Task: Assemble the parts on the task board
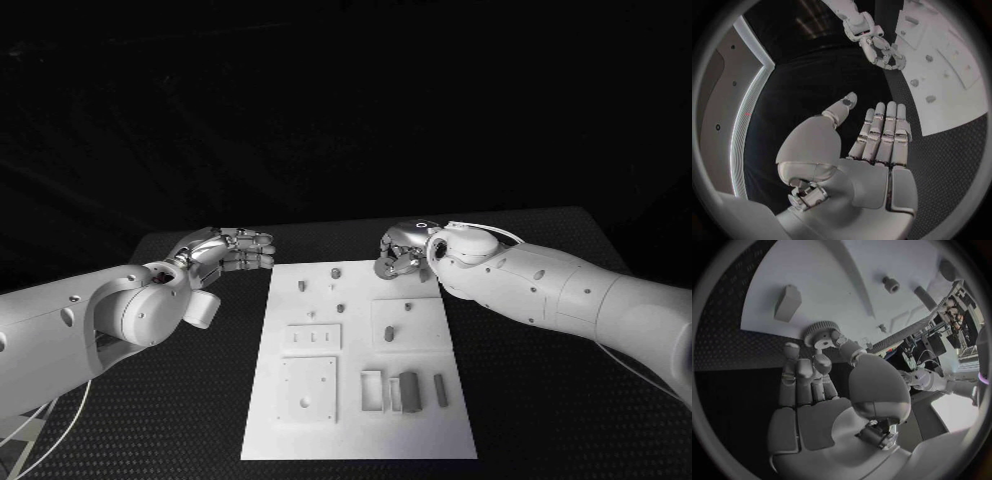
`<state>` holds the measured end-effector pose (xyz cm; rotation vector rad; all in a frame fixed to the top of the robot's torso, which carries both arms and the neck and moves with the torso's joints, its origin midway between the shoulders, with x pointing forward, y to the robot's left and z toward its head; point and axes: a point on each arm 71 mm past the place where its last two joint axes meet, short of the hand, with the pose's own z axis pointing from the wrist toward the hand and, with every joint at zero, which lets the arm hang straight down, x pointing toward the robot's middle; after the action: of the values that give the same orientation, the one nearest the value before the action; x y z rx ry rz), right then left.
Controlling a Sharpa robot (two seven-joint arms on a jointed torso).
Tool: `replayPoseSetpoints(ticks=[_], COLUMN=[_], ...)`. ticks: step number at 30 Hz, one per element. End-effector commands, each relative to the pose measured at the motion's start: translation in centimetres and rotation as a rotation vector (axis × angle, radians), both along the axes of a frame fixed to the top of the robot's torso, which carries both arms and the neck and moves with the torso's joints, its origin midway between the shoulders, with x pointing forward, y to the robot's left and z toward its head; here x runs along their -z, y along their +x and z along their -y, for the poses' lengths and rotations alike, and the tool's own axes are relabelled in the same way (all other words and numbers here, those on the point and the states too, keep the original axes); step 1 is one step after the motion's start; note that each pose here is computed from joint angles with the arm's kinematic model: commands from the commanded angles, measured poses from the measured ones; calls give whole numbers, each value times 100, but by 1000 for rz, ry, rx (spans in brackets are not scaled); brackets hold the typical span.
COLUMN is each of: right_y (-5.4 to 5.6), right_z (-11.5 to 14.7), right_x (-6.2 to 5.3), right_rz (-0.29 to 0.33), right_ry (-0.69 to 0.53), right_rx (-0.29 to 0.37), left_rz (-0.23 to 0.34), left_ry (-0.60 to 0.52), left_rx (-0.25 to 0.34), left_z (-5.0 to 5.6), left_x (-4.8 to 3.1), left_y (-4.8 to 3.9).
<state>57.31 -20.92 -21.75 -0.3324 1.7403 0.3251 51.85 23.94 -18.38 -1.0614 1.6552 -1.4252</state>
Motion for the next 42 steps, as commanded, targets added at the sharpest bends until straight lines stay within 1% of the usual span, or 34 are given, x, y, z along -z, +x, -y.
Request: replayPoseSetpoints(ticks=[1, 6, 10, 19, 28, 35, 37, 42], right_y=[-39, -65, -112, -181, -350, -429, -446, -473], right_z=[39, -23, -110, -287, -554, -738, -808, -924], right_x=[127, 84, 34, -44, -156, -188, -198, -150], right_rz=[-2, 46, 86, 146, 205, 222, 238, 245], right_ry=[-66, -60, -49, -35, 5, 15, 10, -6], right_rx=[30, 22, 3, -44, -129, -176, -194, -218], left_rz=[8, 9, 12, 16, 17, 19, 19, 20], left_ry=[-12, -11, -11, -11, -11, -10, -10, -11], left_rx=[15, 13, 11, 8, 7, 4, 3, 6], left_z=[19, 10, 6, -6, -11, -21, -24, -8], left_x=[-22, -26, -42, -63, -71, -81, -84, -86], left_y=[-4, -4, -1, 0, -3, -4, -5, -3])
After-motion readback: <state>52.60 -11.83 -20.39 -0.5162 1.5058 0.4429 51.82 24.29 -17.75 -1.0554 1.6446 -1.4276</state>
